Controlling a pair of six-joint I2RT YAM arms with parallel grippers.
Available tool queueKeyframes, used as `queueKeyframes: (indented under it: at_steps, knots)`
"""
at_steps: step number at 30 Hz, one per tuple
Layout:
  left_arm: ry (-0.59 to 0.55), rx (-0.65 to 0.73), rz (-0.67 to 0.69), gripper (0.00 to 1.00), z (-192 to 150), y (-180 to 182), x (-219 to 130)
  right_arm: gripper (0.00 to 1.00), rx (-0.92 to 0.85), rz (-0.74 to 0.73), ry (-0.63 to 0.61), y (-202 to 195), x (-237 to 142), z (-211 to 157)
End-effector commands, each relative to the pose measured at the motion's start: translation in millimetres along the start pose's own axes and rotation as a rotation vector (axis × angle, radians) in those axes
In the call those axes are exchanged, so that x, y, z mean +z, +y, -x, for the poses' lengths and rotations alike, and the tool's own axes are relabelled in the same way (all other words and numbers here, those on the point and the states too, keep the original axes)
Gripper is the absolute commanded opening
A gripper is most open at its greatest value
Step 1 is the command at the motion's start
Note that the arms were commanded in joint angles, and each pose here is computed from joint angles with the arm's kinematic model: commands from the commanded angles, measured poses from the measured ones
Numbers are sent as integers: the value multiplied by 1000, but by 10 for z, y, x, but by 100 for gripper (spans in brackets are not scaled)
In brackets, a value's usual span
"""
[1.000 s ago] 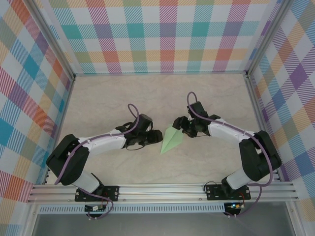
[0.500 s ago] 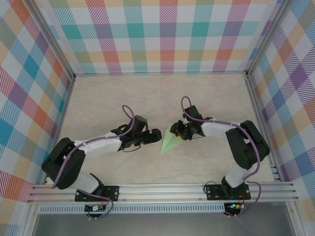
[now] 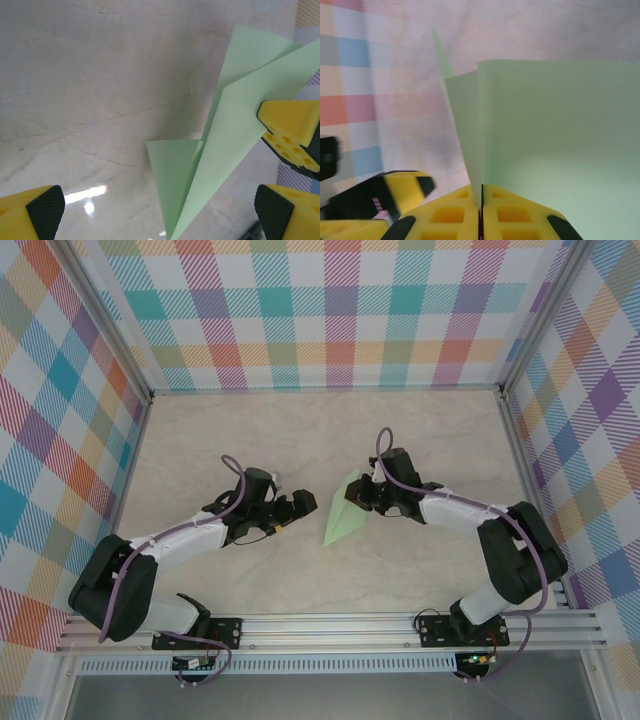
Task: Fold a paper plane with a square sheet of paper (pick it up from the middle)
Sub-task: Pick up the paper from the center of the table, then turn over the paper at the center of the table.
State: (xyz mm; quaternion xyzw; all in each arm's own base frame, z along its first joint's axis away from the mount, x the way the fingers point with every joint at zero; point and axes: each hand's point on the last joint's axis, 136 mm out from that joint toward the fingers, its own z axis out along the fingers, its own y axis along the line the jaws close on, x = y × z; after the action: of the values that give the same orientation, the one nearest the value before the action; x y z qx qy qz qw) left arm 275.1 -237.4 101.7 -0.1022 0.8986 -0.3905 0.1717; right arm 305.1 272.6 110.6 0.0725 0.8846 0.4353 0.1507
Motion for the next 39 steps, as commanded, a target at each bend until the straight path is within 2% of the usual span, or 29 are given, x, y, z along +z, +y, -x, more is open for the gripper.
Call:
queueKeyframes:
  at_steps: [1,5,14,23,26,32,35,39]
  knots:
    - [28,-19,-199,100,20,-397,-156,9,-76,208,7,621,-189,94]
    - [53,-21,-345,100,11,-701,-277,9,-82,314,42,953,-333,113]
    - [22,8,-527,98,97,-1117,-520,11,-78,451,111,1342,-502,79]
    - [-39,15,-543,63,183,-1181,-614,13,-70,454,152,1334,-542,-14]
    - [-38,15,-544,53,182,-1192,-622,14,-63,444,158,1298,-526,-30]
    - [-24,23,-526,27,173,-1186,-609,18,-56,416,167,1253,-509,-43]
    - [-22,26,-501,17,170,-1158,-590,24,-53,379,160,1216,-526,-41]
    - [-22,40,-431,13,166,-1060,-555,39,-59,270,119,1096,-592,-26]
